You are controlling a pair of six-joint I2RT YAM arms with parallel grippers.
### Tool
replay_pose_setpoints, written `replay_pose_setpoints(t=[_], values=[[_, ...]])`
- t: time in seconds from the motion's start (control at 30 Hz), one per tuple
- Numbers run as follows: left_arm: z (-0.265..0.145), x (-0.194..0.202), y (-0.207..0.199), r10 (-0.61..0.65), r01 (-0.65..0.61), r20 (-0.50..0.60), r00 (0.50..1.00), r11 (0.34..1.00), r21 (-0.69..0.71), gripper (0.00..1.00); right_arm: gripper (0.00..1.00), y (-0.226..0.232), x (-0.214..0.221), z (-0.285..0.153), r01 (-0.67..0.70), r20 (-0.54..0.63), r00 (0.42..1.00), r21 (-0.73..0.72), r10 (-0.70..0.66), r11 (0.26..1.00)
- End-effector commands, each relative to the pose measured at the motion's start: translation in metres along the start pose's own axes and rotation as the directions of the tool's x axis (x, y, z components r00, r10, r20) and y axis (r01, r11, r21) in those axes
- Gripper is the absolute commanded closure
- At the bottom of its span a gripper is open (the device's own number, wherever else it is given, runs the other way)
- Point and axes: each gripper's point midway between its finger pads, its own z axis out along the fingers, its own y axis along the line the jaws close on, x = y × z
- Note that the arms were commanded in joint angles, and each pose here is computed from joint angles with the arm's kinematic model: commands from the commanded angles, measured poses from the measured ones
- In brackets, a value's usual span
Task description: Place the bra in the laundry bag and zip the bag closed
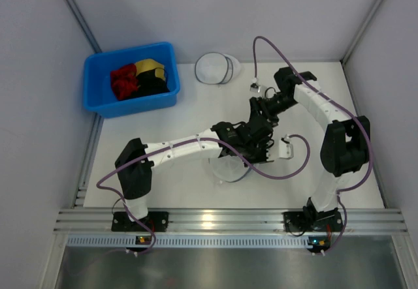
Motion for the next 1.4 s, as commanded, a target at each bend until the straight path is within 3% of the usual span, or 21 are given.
replay_pose_setpoints(t=[0.0, 0.2, 0.27, 0.3, 0.33, 0.43, 0.6, 0.8, 0.87, 1.0, 1.07, 1.1, 1.17, 1.2, 1.37], values=[[-0.002, -0.016, 0.012, 0.067, -0.066, 0.024, 0.998, 0.997, -0.036, 1.0, 0.3, 0.006, 0.029, 0.016, -0.008, -0.086, 0.996, -0.063, 0.003, 0.998], [0.0, -0.017, 0.018, 0.091, -0.09, 0.012, 0.996, 0.994, -0.057, 1.0, 0.43, 0.015, 0.045, 0.039, -0.03, -0.157, 0.988, -0.151, 0.007, 0.988], [0.001, -0.016, 0.018, 0.092, -0.091, 0.01, 0.996, 0.994, -0.058, 1.0, 0.53, 0.018, 0.045, 0.041, -0.032, -0.162, 0.987, -0.169, 0.004, 0.985], [0.002, -0.015, 0.018, 0.09, -0.089, 0.008, 0.996, 0.994, -0.056, 1.0, 0.59, 0.02, 0.045, 0.043, -0.024, -0.163, 0.987, -0.174, -0.005, 0.985], [0.002, -0.015, 0.016, 0.088, -0.088, 0.01, 0.996, 0.995, -0.049, 1.0, 0.75, 0.021, 0.044, 0.044, -0.024, -0.162, 0.987, -0.173, -0.004, 0.985], [0.002, -0.015, 0.008, 0.07, -0.069, 0.026, 0.997, 0.998, -0.013, 1.0, 1.0, 0.02, 0.036, 0.044, -0.009, -0.142, 0.99, -0.161, -0.014, 0.987], [-0.004, -0.004, -0.022, 0.069, -0.072, 0.041, 0.997, 0.994, 0.081, 1.0, 1.0, 0.011, 0.013, 0.044, 0.029, -0.096, 0.994, -0.122, -0.041, 0.992], [-0.011, 0.029, -0.097, 0.129, -0.136, 0.043, 0.991, 0.952, 0.273, 1.0, 1.0, 0.002, -0.023, 0.045, 0.063, -0.074, 0.995, -0.122, -0.072, 0.991], [-0.011, 0.039, -0.108, 0.108, -0.11, 0.023, 0.994, 0.947, 0.303, 1.0, 1.0, 0.004, -0.032, 0.046, 0.067, -0.06, 0.995, -0.147, -0.077, 0.987], [-0.008, 0.04, -0.093, 0.097, -0.09, -0.019, 0.995, 0.97, 0.226, 1.0, 1.0, 0.012, -0.037, 0.045, 0.08, -0.047, 0.995, -0.161, -0.088, 0.984], [-0.005, 0.033, -0.077, 0.064, -0.059, -0.021, 0.998, 0.982, 0.182, 1.0, 0.9, 0.016, -0.036, 0.042, 0.081, -0.043, 0.995, -0.161, -0.089, 0.984], [-0.005, 0.03, -0.071, 0.046, -0.042, -0.02, 0.999, 0.985, 0.169, 1.0, 0.72, 0.016, -0.036, 0.04, 0.078, -0.042, 0.995, -0.154, -0.086, 0.985], [-0.002, 0.021, -0.054, 0.001, 0.001, -0.013, 1.0, 0.99, 0.139, 1.0, 0.56, 0.017, -0.039, 0.033, 0.105, -0.038, 0.993, -0.11, -0.11, 0.988], [-0.002, 0.02, -0.048, -0.01, 0.012, -0.012, 1.0, 0.991, 0.131, 1.0, 0.44, 0.02, -0.036, 0.027, 0.103, -0.049, 0.993, -0.095, -0.108, 0.99], [-0.001, 0.007, -0.021, -0.048, 0.047, 0.007, 0.999, 0.996, 0.072, 1.0, 0.29, 0.005, -0.036, -0.007, 0.148, -0.005, 0.989, 0.024, -0.148, 0.989]])
